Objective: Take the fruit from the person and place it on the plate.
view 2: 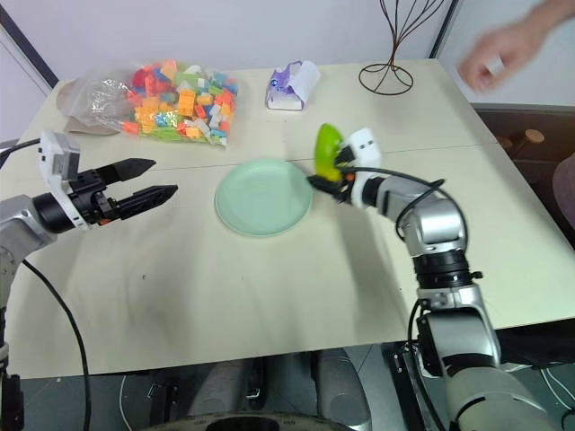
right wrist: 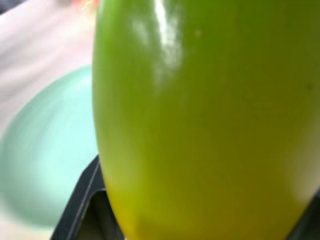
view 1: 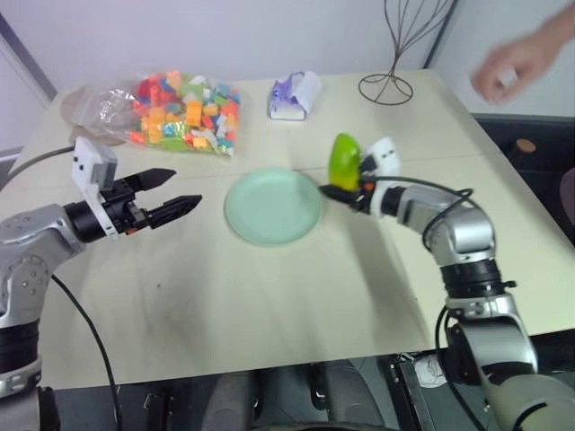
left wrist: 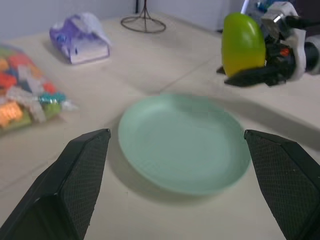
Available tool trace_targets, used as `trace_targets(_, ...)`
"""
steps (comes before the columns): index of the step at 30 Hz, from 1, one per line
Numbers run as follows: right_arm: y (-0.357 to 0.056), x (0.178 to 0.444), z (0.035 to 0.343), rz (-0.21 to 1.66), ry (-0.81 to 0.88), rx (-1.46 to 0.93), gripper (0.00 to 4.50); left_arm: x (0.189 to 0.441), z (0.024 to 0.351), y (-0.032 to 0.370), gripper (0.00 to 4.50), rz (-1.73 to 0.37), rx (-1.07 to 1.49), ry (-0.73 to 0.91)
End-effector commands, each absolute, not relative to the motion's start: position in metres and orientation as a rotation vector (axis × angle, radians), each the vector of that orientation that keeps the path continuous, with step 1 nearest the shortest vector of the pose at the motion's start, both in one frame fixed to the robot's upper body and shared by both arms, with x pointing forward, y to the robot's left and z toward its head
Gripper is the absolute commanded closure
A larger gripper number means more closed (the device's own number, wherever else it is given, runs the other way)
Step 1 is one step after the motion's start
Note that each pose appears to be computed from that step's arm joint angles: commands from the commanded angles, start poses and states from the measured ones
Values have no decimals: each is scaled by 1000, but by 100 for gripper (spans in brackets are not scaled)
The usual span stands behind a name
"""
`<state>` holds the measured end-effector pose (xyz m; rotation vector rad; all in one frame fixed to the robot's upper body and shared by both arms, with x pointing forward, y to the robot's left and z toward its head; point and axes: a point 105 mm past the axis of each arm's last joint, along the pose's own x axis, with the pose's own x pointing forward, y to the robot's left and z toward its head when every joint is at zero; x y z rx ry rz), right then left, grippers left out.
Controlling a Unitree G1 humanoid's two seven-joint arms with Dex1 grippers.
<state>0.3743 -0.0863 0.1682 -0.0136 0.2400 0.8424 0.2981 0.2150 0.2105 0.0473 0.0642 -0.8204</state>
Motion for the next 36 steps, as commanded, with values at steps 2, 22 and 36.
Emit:
trace_targets(2,-55,355,195,936,169,-17,210,288,208,215,0,-826,86,84)
trace_targets(22,-113,394,228,677,39,-58,6,322,222,255,0,-511,147,-50)
trace_targets(36,-258,409,247,193,-283,95,6,326,175,297,0,-265,42,-69)
